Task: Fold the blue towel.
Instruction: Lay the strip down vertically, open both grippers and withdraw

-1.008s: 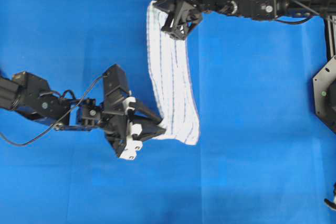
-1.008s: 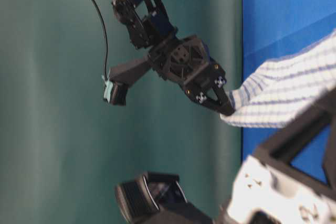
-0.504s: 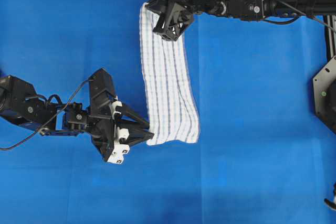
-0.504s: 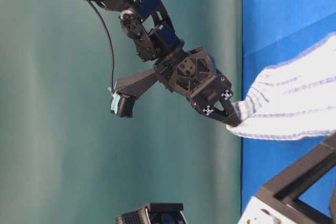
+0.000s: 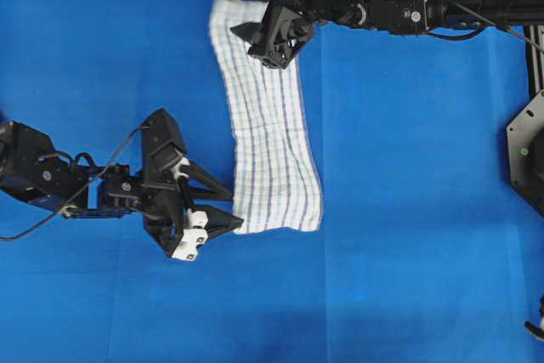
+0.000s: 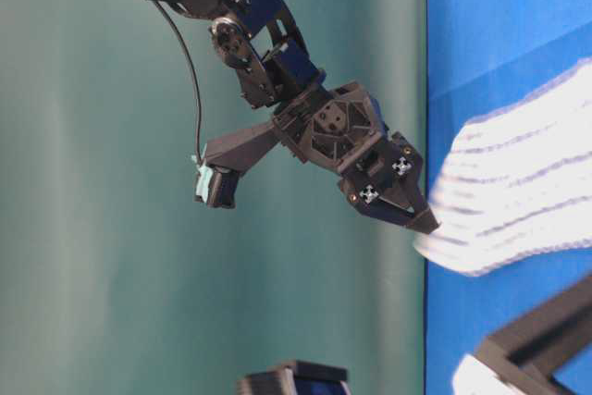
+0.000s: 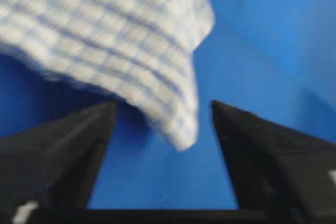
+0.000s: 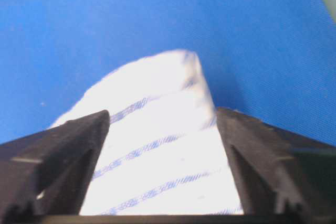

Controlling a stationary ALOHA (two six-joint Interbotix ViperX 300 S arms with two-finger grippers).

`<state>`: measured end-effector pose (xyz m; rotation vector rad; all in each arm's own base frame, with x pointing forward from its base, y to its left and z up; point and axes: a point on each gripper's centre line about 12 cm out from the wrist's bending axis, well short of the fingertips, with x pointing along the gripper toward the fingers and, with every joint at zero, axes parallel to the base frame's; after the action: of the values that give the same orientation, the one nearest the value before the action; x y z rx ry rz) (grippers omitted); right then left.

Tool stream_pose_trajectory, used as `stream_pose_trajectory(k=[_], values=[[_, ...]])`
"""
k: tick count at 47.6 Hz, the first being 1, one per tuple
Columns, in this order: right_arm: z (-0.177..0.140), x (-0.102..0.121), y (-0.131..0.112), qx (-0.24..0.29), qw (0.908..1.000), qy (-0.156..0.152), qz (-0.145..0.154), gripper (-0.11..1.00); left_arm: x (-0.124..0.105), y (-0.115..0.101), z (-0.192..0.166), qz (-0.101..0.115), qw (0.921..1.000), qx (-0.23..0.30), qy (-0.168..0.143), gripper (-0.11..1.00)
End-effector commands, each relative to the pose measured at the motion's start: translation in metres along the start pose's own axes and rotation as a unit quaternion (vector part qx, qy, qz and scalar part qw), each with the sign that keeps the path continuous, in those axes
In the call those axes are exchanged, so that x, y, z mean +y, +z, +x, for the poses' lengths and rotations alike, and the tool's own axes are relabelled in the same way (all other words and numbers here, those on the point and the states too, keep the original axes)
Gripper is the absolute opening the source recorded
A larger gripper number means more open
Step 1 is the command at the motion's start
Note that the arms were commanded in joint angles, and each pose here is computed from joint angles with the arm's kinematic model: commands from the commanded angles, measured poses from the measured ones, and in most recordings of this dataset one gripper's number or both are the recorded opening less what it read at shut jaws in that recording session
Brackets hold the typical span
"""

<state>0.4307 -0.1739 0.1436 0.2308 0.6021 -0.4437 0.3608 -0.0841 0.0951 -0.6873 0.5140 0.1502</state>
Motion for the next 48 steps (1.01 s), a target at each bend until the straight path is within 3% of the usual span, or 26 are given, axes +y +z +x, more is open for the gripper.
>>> stream_pose_trajectory(k=[1, 3, 6, 15, 21, 25, 32, 40, 48], values=[[-0.021, 0.003, 0.024, -0.036, 0.9993, 0.003, -0.003, 0.89, -0.011, 0.007, -0.01, -0.008, 0.9999, 0.001, -0.012, 0.75], [-0.027, 0.003, 0.027, -0.042, 0.9991, 0.003, -0.004, 0.95, -0.014, 0.007, -0.013, -0.01, 0.9998, 0.01, -0.014, 0.83], [-0.039, 0.003, 0.03, -0.052, 0.9986, 0.003, -0.008, 0.94, -0.019, 0.007, -0.021, -0.009, 0.9996, 0.019, -0.02, 0.88], [-0.079, 0.002, 0.034, -0.075, 0.9971, 0.005, -0.015, 0.9, -0.025, 0.011, -0.052, -0.002, 0.9989, 0.03, -0.037, 0.82], [-0.104, 0.0, 0.026, -0.081, 0.9966, 0.006, -0.018, 0.9, -0.024, 0.028, -0.072, 0.005, 0.9987, 0.003, -0.05, 0.81], [-0.119, -0.004, 0.016, -0.086, 0.9962, 0.0, -0.016, 0.9, -0.02, 0.044, -0.079, 0.024, 0.9982, -0.022, -0.051, 0.81], [-0.137, -0.01, 0.002, -0.094, 0.9953, -0.012, -0.015, 0.9, -0.001, 0.072, -0.084, 0.077, 0.9947, -0.064, -0.023, 0.81], [-0.154, -0.014, -0.011, -0.101, 0.9946, -0.018, -0.016, 0.9, 0.03, 0.105, -0.086, 0.137, 0.9846, -0.104, 0.034, 0.81], [-0.162, -0.015, -0.017, -0.103, 0.9943, -0.019, -0.016, 0.9, 0.053, 0.129, -0.087, 0.156, 0.9764, -0.128, 0.077, 0.81]])
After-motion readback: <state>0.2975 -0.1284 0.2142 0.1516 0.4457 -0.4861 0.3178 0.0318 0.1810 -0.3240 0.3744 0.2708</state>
